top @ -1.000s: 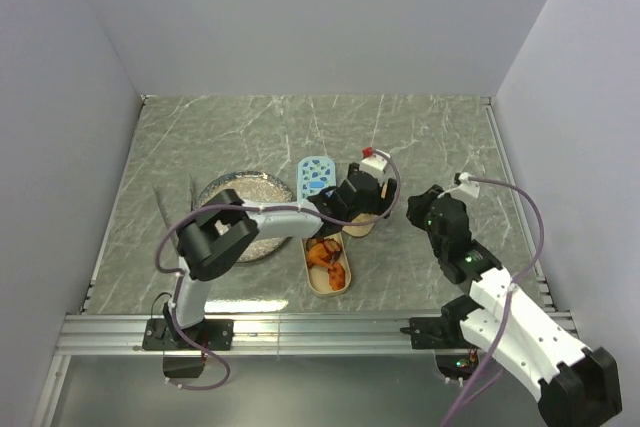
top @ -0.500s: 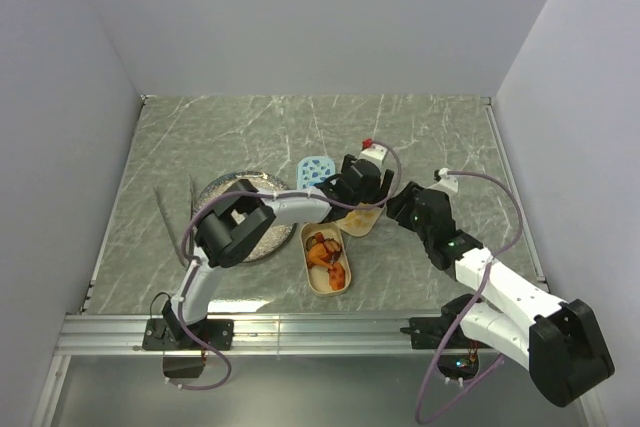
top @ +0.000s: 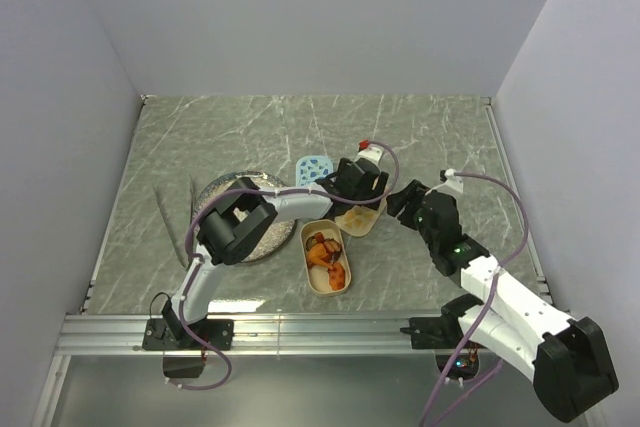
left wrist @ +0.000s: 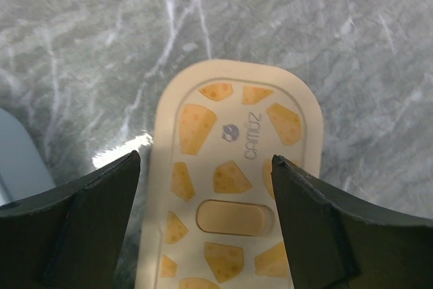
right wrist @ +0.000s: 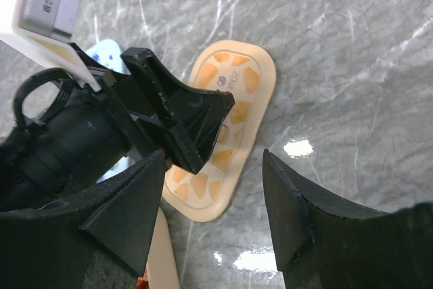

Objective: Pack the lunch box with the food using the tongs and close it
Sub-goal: Pick up the lid of the lunch box with the right arm

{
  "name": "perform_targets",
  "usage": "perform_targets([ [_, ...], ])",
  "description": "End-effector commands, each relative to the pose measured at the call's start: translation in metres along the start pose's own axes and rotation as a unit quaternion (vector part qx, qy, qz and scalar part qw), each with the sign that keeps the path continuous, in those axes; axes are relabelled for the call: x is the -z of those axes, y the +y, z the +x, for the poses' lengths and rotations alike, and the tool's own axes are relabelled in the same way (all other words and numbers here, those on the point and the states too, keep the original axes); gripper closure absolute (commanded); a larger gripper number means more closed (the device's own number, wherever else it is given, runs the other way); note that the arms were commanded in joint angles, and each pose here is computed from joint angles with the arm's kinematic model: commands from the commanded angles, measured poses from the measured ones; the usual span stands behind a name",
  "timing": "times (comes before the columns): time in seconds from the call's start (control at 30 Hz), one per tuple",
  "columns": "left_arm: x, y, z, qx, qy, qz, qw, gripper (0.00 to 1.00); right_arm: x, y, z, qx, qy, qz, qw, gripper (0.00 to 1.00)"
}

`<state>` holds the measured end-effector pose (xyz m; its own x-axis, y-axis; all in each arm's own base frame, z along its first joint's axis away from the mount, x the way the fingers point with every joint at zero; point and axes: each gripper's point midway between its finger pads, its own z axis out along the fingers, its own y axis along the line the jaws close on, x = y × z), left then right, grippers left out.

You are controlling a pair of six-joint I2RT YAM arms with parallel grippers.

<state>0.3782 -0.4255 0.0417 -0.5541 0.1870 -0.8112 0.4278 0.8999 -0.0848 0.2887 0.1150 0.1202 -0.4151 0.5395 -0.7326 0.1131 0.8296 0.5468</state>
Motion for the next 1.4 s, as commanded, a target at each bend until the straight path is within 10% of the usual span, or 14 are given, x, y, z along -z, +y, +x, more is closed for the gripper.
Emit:
perform_targets([
  [0.0,-0.003,-0.003,0.027,0.011,0.055,0.016,0.998,0.16,-0.003,-0.001,-0.002,-0.005,-0.007,0.001,1.0,0.33],
  [1.07,0.063,-0.054,0.066,0.047,0.093,0.16,0.982,0.2,-0.007,-0.059,0.071,-0.057,0.069,0.074,0.993,0.32],
  [1.37,0.077,-0.08,0.092,0.052,0.127,0.231,0.963,0.28,0.025,-0.059,0.025,-0.099,-0.03,0.069,0.992,0.32],
])
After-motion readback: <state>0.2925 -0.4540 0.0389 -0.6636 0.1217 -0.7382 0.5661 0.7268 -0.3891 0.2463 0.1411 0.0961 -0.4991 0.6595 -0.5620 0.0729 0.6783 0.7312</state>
